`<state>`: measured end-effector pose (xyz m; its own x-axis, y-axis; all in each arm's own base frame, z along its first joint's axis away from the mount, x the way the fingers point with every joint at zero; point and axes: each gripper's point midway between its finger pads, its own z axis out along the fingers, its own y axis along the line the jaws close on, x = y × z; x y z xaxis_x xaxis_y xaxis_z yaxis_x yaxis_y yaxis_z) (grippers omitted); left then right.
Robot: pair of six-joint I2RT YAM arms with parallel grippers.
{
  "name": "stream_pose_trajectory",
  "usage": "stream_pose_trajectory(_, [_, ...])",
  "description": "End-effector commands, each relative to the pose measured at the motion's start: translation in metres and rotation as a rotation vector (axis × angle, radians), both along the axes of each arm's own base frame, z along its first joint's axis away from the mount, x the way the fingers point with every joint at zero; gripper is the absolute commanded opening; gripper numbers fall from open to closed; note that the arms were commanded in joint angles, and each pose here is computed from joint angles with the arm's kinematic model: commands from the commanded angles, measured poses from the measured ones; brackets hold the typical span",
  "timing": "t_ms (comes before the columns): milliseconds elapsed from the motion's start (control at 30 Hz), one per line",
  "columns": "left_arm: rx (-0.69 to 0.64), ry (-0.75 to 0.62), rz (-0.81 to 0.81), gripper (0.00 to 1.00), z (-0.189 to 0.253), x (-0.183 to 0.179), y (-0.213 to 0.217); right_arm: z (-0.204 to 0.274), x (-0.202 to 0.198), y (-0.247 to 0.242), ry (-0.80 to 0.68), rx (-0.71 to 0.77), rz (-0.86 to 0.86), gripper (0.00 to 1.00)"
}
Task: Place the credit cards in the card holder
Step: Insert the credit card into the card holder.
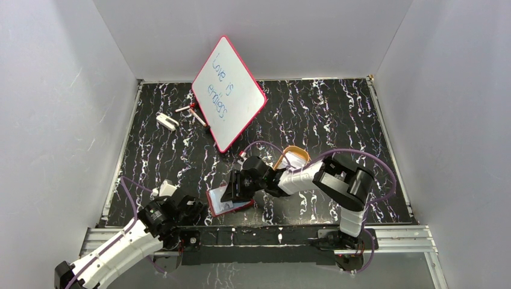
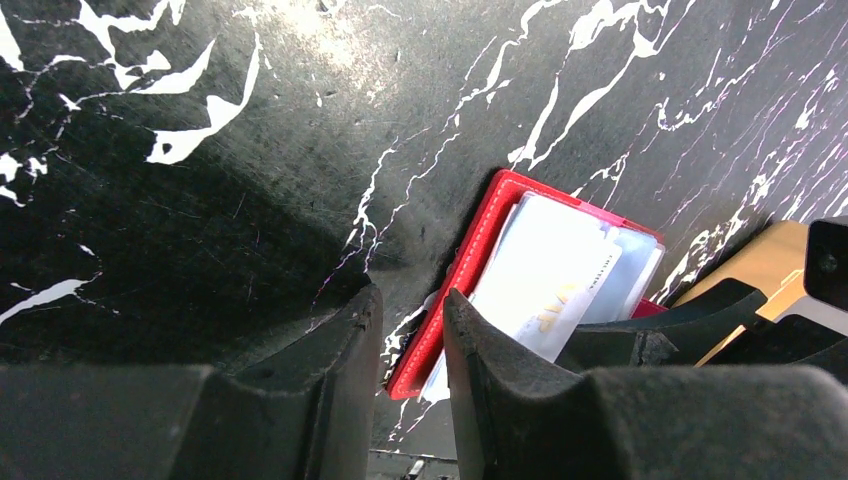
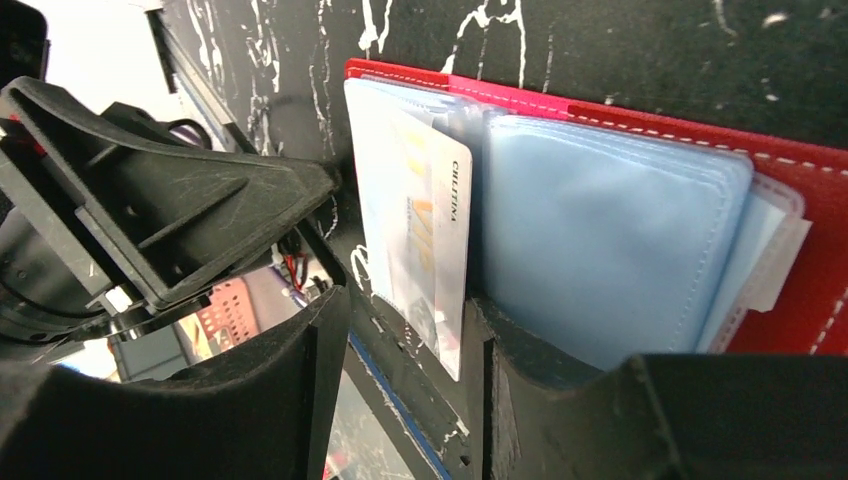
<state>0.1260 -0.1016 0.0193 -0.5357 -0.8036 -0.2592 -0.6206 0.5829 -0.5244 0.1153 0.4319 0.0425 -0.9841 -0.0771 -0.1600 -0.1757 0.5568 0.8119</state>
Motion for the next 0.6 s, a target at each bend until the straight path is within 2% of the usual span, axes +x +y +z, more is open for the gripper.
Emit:
stream_pose_trajectory(0, [0.084,0.042,0.014,0.28,-0.009,-0.010,0.018,0.008,0.010,0.000,-0.073,-0.048,-0.004,0.54])
stream_pose_trajectory(300, [0.069,0.006,0.017,0.28,0.001,-0.002,0.013,0.018,0.026,-0.007,-0.187,-0.163,-0.022,0.66])
stream_pose_trajectory(467, [0.049,-0.036,0.020,0.28,0.013,0.005,0.010,0.023,0.032,-0.011,-0.245,-0.191,-0.037,0.84])
stream_pose_trajectory(567, [0.033,-0.055,0.023,0.28,0.017,0.008,0.009,0.029,0.036,-0.012,-0.275,-0.172,-0.053,0.84])
